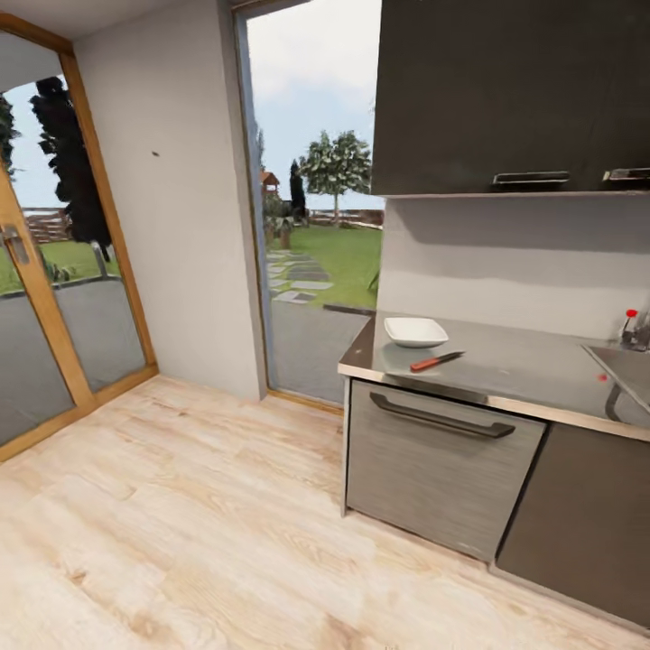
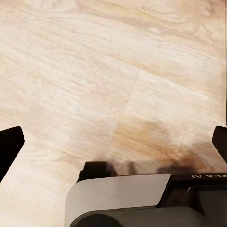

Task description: In the kitchen, take the Vidalia onion out of the sink, dice it on the chopping board with the paring knife, put the diced onion into the bowl on the countertop, then place both the paring knife and the chopping board into the sink.

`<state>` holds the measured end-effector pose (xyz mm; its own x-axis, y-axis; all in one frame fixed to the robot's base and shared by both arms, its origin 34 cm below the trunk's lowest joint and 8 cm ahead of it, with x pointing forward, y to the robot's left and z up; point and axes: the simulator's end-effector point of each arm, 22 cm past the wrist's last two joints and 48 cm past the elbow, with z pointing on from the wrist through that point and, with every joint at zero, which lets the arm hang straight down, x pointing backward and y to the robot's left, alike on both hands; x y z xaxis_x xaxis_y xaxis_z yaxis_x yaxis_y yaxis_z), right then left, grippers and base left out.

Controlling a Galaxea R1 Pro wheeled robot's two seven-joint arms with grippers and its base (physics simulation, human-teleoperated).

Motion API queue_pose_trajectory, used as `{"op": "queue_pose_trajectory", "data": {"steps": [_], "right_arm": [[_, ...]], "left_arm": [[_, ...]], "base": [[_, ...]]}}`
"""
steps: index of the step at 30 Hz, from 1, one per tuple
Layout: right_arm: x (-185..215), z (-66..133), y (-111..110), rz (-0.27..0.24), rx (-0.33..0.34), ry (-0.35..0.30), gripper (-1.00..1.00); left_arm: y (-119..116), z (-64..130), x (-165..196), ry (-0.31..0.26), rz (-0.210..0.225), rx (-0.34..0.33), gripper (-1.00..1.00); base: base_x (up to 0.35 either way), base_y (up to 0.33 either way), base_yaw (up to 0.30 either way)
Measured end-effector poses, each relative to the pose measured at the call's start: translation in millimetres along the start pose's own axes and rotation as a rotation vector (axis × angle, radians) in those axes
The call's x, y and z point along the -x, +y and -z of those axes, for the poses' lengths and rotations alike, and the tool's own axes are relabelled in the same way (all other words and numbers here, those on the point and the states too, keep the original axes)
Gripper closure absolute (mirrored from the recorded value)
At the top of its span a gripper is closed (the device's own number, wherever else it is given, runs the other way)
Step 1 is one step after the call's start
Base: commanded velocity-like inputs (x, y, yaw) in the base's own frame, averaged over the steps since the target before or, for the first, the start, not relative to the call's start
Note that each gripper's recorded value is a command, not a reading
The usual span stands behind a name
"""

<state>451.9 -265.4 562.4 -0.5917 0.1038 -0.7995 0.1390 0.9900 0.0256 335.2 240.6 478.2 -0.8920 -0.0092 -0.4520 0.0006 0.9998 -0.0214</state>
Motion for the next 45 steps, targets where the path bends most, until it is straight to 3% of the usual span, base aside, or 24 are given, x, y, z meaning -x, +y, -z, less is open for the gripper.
{"op": "queue_pose_trajectory", "data": {"steps": [45], "right_arm": [[1.4,-0.1,-1.0,-0.002,-0.003,-0.004,-1.00]], "left_arm": [[0.8,0.0,0.1,0.000,-0.001,0.001,-1.00]], "base": [[0.000,0.000,-0.282]]}}
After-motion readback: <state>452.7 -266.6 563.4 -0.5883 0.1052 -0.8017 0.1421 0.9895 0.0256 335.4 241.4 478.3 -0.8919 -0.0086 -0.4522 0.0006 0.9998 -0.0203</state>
